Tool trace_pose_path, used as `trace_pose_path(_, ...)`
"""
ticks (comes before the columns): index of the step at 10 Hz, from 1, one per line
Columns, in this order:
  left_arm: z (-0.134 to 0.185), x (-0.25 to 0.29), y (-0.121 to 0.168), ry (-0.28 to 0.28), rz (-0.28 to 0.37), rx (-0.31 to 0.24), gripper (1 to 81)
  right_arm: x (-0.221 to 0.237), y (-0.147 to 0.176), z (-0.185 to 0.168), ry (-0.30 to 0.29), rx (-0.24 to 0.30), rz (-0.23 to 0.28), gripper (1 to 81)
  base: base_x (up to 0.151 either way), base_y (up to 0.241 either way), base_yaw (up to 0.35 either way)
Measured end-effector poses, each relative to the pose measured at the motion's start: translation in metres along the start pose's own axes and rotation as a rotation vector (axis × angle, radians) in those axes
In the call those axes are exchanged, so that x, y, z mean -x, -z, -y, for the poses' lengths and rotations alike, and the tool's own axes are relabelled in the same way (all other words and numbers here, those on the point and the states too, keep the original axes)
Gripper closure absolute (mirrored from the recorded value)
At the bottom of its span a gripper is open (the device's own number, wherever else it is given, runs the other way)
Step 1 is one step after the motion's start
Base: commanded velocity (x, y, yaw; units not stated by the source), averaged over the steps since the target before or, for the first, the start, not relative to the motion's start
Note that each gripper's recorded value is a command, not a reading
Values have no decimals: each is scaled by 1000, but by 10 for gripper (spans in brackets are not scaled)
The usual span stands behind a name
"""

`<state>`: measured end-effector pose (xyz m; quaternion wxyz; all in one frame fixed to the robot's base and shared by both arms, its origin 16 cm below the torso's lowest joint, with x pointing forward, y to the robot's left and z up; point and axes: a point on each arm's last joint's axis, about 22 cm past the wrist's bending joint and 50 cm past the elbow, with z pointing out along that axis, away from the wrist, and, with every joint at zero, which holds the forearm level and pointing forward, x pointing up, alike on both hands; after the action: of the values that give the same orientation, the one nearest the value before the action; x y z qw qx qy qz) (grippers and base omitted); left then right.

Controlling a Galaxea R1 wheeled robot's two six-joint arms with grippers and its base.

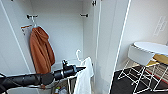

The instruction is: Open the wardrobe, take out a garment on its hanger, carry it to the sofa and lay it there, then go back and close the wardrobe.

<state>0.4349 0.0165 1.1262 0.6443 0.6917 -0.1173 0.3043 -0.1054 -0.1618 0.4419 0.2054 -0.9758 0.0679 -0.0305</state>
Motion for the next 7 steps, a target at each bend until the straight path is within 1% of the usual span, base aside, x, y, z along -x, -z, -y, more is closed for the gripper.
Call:
trace_pose_path(2, -1, 1, 1, -4, 1, 1, 811, 18, 7, -12, -13, 15, 20, 10, 0, 0, -200)
trace_pose_path(3, -1, 1, 1, -4, 1, 1, 811, 23, 7, -7, -18, 7, 26, 10, 0, 0, -206)
trace_pose_path(4, -2, 2, 0, -4, 4, 4, 811, 26, 9, -10, -20, 9, 29, 10, 0, 0, -207)
trace_pose_path(6, -5, 4, 1, -13, 7, 10, 811, 26, 19, -33, -21, 31, 29, 10, 0, 0, -214)
trace_pose_path(7, -5, 4, 1, -14, 8, 10, 811, 27, 22, -35, -24, 29, 31, 10, 0, 0, -216)
